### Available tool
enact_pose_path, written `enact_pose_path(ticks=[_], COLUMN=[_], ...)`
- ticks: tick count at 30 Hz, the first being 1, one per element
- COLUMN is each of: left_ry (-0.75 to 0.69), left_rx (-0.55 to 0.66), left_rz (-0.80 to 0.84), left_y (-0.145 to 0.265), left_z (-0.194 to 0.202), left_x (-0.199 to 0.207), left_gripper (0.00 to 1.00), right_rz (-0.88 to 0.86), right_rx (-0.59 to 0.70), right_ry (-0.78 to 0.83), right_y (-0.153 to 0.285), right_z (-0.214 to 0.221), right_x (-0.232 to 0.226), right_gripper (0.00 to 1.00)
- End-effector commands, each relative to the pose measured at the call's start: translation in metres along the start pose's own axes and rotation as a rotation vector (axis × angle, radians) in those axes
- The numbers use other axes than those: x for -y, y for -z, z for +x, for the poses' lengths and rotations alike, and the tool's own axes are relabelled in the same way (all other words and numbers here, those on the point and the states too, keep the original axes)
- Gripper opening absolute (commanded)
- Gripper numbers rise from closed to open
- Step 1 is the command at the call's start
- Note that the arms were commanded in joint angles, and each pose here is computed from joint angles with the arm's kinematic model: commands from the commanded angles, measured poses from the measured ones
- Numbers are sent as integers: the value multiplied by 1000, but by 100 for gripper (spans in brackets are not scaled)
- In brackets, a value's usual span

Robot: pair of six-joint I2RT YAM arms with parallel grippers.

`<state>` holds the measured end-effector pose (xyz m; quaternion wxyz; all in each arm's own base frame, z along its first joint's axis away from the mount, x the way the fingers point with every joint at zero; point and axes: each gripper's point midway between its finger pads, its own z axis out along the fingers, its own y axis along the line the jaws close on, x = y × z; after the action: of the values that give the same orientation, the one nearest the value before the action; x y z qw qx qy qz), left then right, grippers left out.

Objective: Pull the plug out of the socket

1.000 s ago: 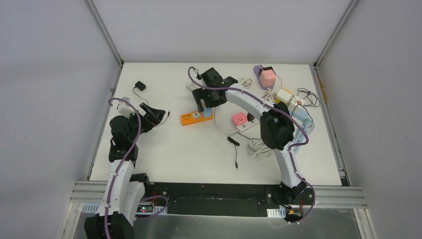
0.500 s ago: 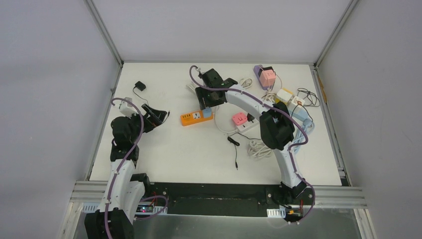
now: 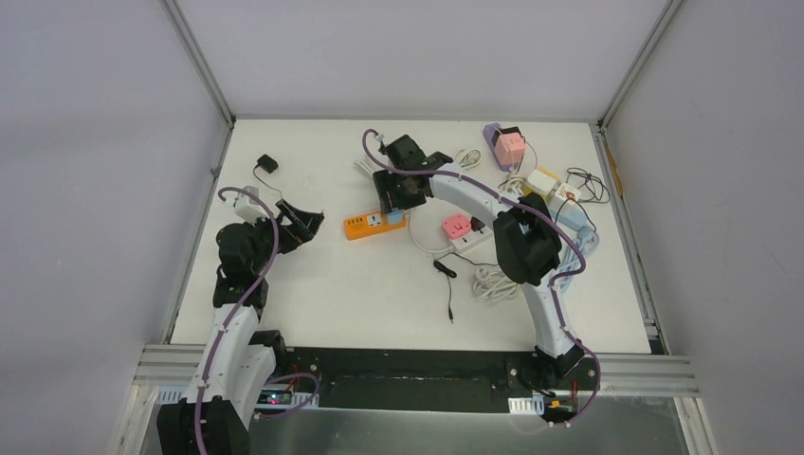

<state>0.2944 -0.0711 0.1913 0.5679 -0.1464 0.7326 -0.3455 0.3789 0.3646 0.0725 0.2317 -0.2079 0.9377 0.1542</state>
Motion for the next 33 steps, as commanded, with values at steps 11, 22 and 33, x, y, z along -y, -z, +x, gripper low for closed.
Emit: enact_pose_path(ticks=[11, 22, 33], left_ry=[-74, -175, -302], left_rx=[-47, -128, -226], left_rz=[67, 100, 176], left_y=[-12, -23, -41], left_z=[19, 48, 105], left_x=[19, 26, 37], left_gripper=[95, 94, 95], right_rz=[-54, -286, -498], right_rx=[24, -41, -71], right_ry=[132, 470, 684], right_y=[6, 28, 34], right_z=[-9, 3, 26], right_x=[-8, -28, -37], right_gripper=[32, 5, 0])
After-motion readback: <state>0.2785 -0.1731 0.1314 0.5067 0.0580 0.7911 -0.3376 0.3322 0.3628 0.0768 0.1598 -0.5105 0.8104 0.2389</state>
